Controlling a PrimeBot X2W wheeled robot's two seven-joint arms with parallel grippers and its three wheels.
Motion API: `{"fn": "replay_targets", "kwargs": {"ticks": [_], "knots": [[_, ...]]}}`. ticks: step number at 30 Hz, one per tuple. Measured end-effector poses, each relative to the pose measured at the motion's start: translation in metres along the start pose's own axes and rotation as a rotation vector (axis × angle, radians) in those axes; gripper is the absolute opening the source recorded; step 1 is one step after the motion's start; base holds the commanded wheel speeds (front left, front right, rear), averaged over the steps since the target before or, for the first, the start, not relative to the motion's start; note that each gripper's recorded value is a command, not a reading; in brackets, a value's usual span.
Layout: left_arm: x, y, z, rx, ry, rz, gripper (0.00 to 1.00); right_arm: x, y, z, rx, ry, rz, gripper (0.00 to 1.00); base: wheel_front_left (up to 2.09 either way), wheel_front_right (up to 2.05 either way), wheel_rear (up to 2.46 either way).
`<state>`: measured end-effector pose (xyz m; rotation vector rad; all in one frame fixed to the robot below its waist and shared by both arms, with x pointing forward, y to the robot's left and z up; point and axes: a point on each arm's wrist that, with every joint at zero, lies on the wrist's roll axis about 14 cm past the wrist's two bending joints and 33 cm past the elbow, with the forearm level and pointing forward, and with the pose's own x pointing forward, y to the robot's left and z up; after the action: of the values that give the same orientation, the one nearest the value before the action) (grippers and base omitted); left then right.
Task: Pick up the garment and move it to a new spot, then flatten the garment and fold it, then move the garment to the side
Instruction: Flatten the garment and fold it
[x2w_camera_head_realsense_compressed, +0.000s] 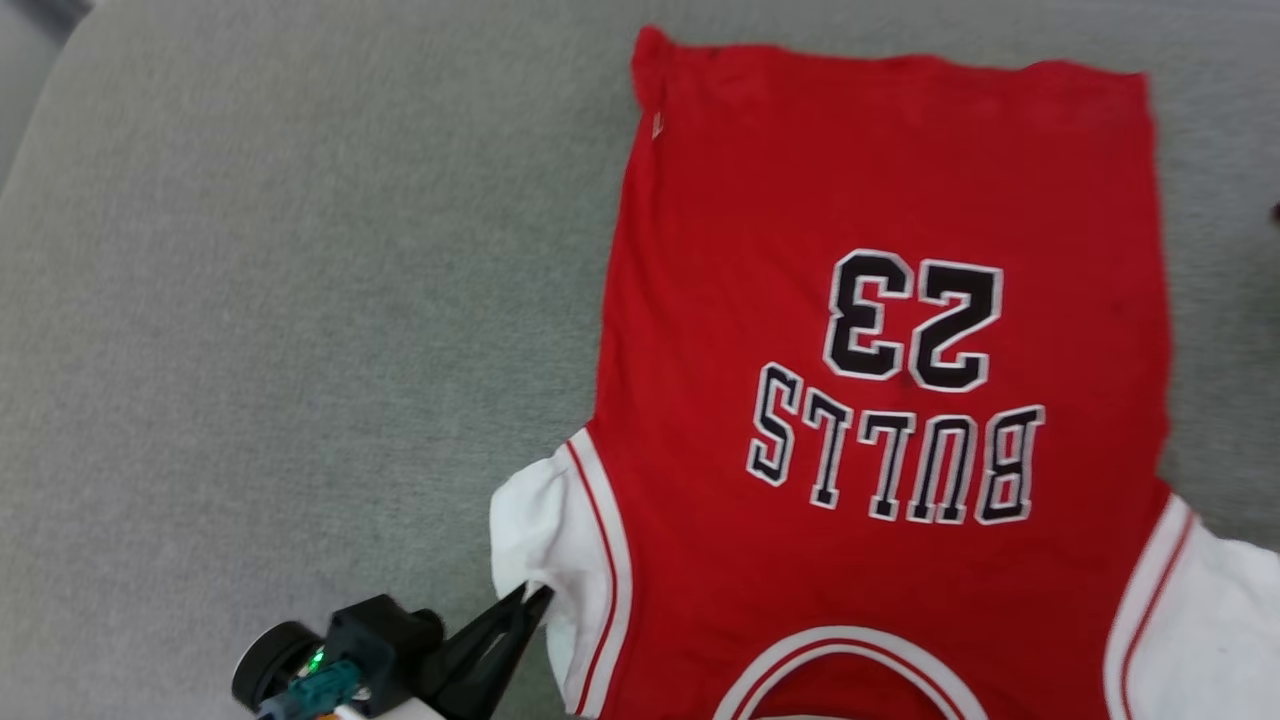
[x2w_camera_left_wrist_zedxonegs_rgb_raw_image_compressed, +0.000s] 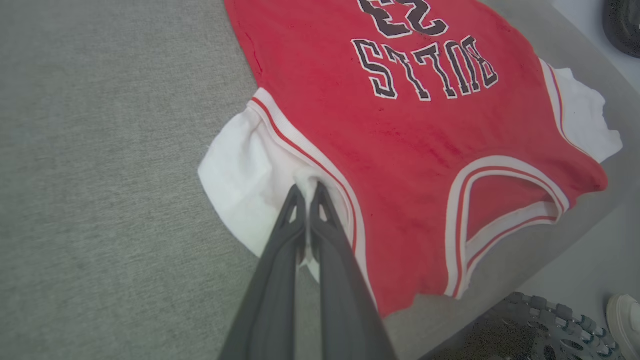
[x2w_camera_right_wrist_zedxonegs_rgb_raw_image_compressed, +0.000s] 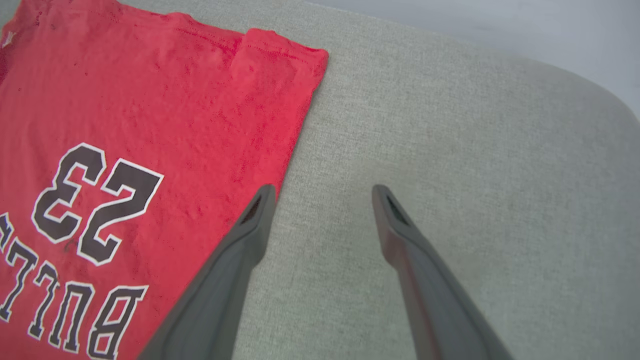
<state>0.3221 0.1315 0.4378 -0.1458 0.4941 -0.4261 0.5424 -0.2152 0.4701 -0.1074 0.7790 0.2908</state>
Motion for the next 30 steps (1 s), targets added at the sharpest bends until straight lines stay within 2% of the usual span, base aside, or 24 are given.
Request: {"fn": "replay_targets", "kwargs": {"ticks": [4,8,14,18,24,25,26,30], "knots": [[0.005,-0.001,0.007,0.009,-0.009,0.003,0.0,0.041,-0.002,0.017,0.008,0.057,-0.017,1.0,0.0,0.0,0.0],[0.007,0.001,0.008,0.024,0.002,0.02,0.0,0.082,0.004,0.013,0.005,0.159,-0.028,1.0,0.0,0.0,0.0],[0.012,0.011,0.008,0.011,0.008,0.063,0.0,0.131,0.011,0.016,0.006,0.219,-0.039,1.0,0.0,0.0,0.0],[0.012,0.018,0.003,-0.004,0.024,0.098,0.0,0.156,0.021,0.005,-0.019,0.267,-0.039,1.0,0.0,0.0,0.0],[0.013,0.023,-0.001,-0.006,0.03,0.121,0.0,0.174,0.031,-0.002,-0.004,0.284,-0.016,1.0,0.0,0.0,0.0],[0.014,0.023,0.0,-0.008,0.022,0.124,0.0,0.176,0.03,-0.003,0.007,0.284,-0.013,0.29,0.0,0.0,0.0],[0.015,0.023,0.002,-0.01,0.016,0.125,0.0,0.176,0.031,-0.003,0.016,0.282,-0.01,0.0,0.0,0.0,0.0],[0.015,0.027,0.004,-0.001,0.006,0.137,0.0,0.176,0.037,-0.005,0.019,0.283,0.005,0.0,0.0,0.0,0.0]]}}
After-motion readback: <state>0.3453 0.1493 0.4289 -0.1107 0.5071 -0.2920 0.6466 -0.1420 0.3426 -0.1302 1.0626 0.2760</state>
